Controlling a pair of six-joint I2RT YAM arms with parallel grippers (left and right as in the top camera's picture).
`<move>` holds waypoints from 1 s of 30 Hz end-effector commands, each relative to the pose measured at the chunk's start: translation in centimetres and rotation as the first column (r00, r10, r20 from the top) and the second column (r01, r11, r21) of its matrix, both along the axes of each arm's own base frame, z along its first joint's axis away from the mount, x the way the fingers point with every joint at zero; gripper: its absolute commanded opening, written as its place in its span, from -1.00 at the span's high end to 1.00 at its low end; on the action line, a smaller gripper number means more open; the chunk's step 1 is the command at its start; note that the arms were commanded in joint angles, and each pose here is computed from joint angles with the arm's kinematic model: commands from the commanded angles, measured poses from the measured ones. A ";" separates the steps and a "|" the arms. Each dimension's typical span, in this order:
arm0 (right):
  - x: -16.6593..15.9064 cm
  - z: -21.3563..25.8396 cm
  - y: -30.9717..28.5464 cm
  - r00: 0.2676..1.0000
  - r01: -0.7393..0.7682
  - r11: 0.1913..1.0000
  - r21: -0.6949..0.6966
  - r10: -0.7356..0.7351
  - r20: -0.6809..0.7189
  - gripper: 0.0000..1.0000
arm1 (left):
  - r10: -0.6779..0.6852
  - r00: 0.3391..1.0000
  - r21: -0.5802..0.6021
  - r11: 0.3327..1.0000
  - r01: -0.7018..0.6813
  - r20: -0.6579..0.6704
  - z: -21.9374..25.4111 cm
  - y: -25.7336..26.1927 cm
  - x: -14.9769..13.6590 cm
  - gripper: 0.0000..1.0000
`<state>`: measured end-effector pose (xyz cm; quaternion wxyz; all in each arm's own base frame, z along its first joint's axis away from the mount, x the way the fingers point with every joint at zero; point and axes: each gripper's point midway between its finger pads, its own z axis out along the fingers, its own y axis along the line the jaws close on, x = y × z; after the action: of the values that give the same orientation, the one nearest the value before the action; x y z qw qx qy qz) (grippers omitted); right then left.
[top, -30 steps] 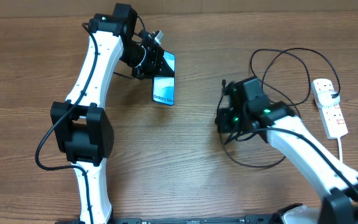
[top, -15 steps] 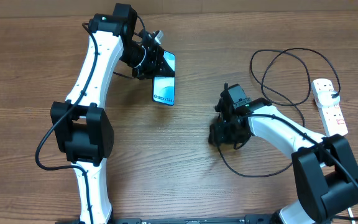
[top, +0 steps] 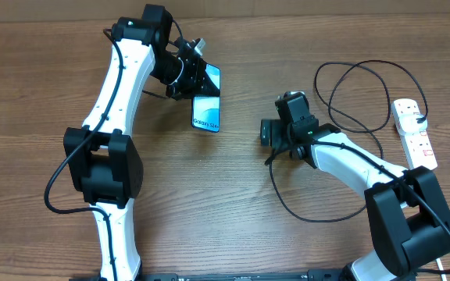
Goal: Plug charger to phone and switch on socket
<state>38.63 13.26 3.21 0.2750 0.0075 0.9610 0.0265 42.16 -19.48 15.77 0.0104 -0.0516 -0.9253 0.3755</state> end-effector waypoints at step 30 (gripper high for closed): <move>1.0 0.1 -1.1 0.997 0.065 0.997 -0.035 -0.064 0.050 -1.00 | -0.013 0.999 -0.082 0.996 0.016 0.036 3.0 -1.0 -0.4 0.91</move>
<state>39.56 12.55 3.63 0.2984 0.0245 0.9541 0.0073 41.83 -19.76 16.07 0.0182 -0.0494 -0.9206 0.3870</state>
